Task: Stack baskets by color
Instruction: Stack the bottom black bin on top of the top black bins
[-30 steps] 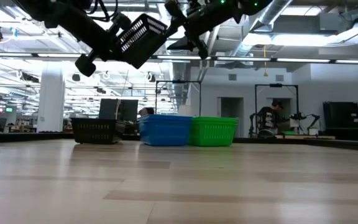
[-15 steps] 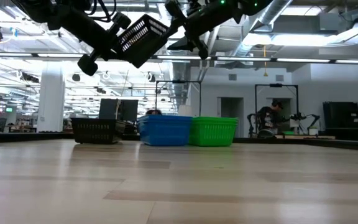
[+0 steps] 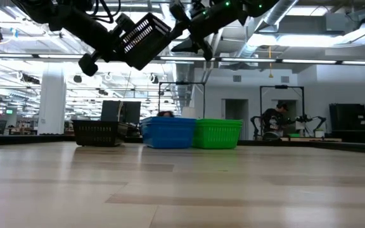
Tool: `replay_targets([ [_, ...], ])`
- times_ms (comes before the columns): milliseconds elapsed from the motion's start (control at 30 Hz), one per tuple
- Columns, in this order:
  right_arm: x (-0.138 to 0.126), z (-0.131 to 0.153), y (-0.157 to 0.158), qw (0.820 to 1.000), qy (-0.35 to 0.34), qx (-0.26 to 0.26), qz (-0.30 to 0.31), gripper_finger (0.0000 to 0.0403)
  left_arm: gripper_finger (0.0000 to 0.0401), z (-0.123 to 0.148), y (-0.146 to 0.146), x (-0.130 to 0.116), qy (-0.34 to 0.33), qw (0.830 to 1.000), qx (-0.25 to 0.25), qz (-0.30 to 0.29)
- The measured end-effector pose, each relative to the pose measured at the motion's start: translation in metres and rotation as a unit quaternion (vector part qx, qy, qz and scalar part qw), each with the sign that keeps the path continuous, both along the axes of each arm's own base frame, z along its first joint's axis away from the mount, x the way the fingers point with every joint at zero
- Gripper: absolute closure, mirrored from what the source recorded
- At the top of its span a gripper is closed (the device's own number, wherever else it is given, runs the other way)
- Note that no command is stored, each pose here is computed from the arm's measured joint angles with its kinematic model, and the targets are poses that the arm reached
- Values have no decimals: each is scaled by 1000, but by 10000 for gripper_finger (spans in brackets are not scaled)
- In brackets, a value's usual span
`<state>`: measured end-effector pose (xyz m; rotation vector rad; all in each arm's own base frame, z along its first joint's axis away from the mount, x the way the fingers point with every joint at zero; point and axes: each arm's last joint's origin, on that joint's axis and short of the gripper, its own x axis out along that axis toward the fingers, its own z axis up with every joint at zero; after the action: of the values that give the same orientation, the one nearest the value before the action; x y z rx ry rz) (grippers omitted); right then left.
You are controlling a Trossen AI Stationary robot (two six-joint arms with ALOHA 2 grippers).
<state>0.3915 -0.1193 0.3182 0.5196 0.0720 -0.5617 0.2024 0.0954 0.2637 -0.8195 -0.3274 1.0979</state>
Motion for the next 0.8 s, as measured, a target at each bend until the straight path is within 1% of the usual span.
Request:
replay_targets([
  [100, 1, -1, 4, 999, 26, -32, 14, 227, 401, 0, 0, 0, 21, 1000, 10, -2],
  [200, 0, -3, 4, 997, 48, -54, 9, 227, 401, -1, 0, -1, 20, 1000, 8, 6],
  [300, 0, -2, 3, 997, 46, -55, 7, 227, 401, 0, 0, -1, -2, 1000, 2, 17],
  [500, 2, -2, 10, 998, 43, -50, 14, 227, 401, 1, 1, -1, -22, 999, -2, 25],
  [667, 4, -2, 17, 998, 38, -47, 21, 227, 401, 2, 1, -1, -29, 999, -2, 25],
  [800, 3, 0, 14, 998, 29, -51, 10, 227, 401, 3, 0, 0, -36, 999, -5, 10],
])
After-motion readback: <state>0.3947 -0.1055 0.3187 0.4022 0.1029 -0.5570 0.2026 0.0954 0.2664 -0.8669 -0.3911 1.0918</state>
